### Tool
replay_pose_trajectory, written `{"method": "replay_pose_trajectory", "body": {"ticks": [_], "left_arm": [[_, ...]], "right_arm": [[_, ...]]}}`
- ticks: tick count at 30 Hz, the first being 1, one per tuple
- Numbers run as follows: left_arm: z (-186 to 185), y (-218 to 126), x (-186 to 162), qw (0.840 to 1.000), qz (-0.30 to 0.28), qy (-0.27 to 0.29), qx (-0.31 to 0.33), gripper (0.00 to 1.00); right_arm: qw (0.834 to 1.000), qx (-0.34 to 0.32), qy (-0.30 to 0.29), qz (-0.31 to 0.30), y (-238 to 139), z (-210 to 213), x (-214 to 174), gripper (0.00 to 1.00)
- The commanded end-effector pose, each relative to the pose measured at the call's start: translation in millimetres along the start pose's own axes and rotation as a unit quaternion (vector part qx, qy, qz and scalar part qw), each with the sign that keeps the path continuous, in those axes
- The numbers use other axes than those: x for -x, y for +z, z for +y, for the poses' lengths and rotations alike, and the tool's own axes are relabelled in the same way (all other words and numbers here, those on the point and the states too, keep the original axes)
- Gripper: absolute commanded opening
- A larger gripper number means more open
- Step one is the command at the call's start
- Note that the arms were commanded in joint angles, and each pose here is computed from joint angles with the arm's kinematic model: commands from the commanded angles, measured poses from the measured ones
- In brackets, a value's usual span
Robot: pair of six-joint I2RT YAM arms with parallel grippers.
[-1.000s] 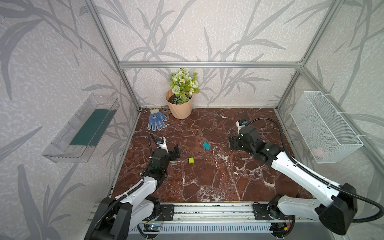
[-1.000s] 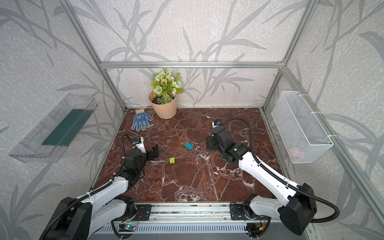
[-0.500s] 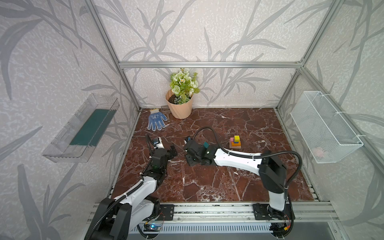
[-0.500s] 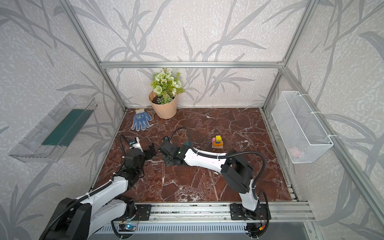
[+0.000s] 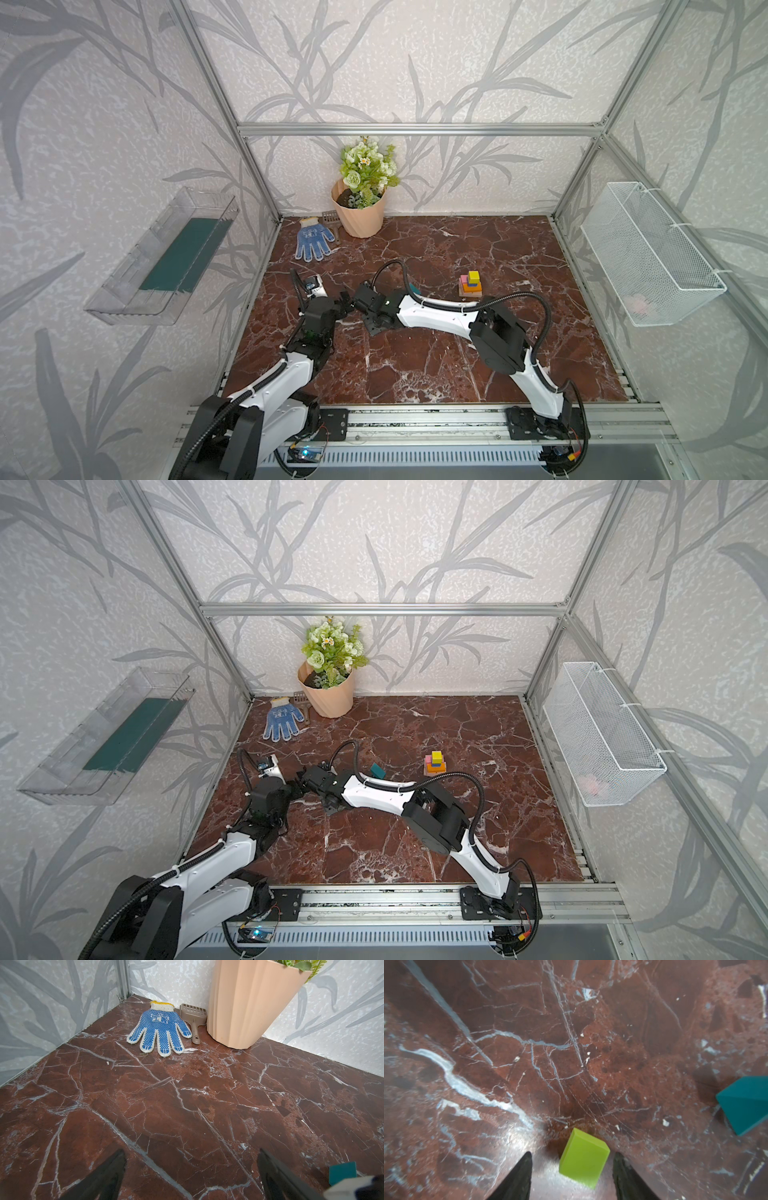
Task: Build the wood block tower
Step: 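Move the right gripper down over the small lime-green cube, then close the right gripper on the lime-green cube, then lift the lime-green cube with the right gripper and carry it over the stack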
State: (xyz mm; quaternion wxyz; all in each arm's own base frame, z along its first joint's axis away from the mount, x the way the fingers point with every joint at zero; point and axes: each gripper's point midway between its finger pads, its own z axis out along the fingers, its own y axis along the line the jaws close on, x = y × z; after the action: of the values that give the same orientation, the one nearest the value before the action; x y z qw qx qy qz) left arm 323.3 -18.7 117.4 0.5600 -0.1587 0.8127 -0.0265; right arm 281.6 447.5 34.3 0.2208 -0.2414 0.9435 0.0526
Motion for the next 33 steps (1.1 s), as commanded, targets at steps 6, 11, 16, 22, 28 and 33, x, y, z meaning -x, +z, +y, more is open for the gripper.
{"method": "replay_pose_trajectory", "body": {"ticks": [6,11,16,22,28,33], "left_arm": [[-1,1,9,1.000,-0.008,-0.008,0.003,0.99],[-2,1,8,1.000,-0.006,-0.008,0.003,1.00],[-3,2,8,1.000,-0.004,-0.006,0.001,0.99],[-3,3,7,1.000,-0.002,-0.005,0.000,0.99],[-4,3,7,1.000,-0.001,-0.004,-0.001,0.99],[-5,4,7,1.000,0.001,-0.004,-0.002,1.00]], "right_arm": [[0.999,-0.048,0.011,0.016,11,-16,-7,0.58],[0.999,-0.043,0.015,0.020,14,-14,-9,0.46],[0.999,-0.044,0.018,0.021,13,-15,-9,0.39],[0.999,-0.043,0.022,0.018,10,-16,-9,0.29],[0.999,-0.043,0.024,0.016,7,-17,-8,0.27],[0.999,-0.041,0.029,-0.003,-9,-22,-3,0.25]]}}
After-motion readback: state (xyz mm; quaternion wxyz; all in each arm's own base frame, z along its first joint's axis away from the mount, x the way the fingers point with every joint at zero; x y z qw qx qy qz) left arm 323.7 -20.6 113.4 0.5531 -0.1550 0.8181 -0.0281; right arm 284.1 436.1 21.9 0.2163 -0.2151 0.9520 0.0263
